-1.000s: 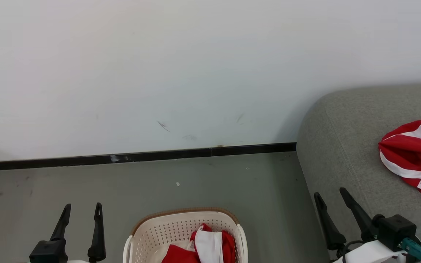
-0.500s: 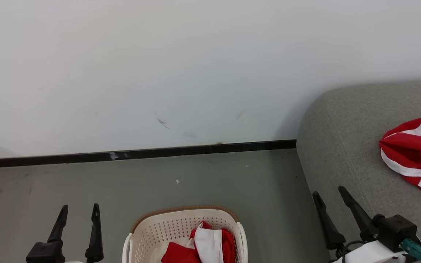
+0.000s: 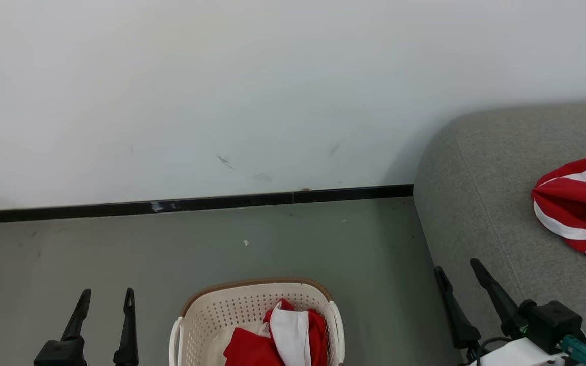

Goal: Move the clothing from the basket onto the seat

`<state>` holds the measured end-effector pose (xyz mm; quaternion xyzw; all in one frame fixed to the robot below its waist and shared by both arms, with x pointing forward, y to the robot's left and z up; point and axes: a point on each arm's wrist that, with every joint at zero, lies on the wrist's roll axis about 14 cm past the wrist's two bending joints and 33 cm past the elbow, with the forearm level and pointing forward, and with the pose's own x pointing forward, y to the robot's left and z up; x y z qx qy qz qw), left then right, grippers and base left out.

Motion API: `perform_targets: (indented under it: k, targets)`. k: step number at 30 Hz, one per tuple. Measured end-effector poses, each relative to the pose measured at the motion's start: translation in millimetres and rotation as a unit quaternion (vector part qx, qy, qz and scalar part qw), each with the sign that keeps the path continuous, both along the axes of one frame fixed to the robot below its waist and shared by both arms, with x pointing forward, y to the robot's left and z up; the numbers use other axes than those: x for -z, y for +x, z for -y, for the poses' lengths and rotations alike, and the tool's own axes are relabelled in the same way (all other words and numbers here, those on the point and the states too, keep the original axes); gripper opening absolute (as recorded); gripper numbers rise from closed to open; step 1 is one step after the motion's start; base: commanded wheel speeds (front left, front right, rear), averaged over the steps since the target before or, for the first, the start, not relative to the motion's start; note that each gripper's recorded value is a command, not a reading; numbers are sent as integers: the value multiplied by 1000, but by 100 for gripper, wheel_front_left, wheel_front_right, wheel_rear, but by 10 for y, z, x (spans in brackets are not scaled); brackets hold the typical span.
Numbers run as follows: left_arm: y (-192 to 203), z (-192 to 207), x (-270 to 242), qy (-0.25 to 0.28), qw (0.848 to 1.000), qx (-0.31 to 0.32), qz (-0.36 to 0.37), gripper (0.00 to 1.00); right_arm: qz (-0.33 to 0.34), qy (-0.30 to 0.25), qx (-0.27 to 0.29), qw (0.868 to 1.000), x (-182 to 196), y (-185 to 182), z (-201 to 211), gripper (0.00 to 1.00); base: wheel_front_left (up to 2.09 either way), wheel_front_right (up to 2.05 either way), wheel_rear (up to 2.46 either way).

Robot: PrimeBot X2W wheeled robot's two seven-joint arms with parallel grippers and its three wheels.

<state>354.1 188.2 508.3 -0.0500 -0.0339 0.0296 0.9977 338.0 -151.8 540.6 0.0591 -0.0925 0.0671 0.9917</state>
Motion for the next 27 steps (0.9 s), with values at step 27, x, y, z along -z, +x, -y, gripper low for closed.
perform_targets:
  k: [27]
  targets:
    - [401, 850, 718, 43, 978, 166, -119, 100, -36, -20, 35, 999, 216, 183, 232, 100, 0, 0, 0]
